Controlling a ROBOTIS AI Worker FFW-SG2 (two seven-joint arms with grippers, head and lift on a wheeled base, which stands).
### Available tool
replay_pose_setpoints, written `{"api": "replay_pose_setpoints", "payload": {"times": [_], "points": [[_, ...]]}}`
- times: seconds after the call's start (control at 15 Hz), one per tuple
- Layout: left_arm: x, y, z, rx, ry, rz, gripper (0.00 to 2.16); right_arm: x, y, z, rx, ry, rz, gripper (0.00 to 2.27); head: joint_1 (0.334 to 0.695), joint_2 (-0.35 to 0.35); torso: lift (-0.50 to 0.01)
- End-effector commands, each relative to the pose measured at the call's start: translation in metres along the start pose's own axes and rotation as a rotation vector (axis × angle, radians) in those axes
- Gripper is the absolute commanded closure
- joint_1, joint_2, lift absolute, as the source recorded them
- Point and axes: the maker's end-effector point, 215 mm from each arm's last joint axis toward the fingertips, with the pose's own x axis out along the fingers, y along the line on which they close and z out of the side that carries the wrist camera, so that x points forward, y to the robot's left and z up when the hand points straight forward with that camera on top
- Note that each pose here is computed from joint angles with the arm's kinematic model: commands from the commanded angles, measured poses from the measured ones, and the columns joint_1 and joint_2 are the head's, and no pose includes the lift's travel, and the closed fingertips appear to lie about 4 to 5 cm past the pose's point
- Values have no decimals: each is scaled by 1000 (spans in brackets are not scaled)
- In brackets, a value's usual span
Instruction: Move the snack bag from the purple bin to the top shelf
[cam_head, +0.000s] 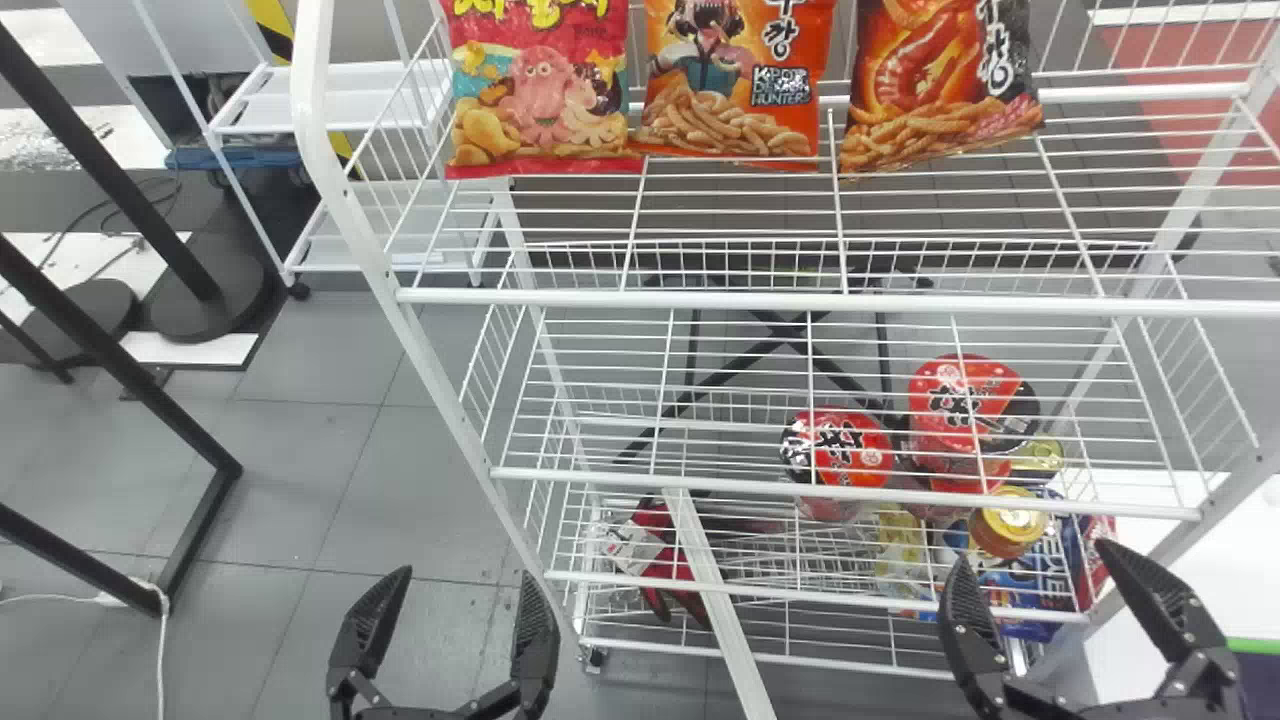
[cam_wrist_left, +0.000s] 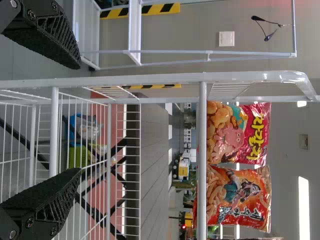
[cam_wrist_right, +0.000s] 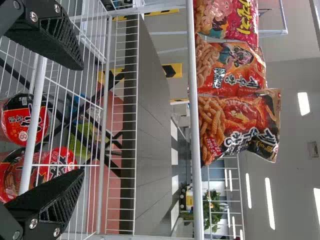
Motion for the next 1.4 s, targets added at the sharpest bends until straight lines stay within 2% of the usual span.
{"api": "replay_pose_setpoints", "payload": {"times": [0.0, 1.33], "points": [[0, 0, -1, 1, 1, 0, 80, 0, 0, 0, -1, 0, 1, 76, 695, 153, -205], [1, -1, 3, 0, -2, -2, 80, -3, 2, -1, -16, 11, 10, 73, 695, 154, -284]]}}
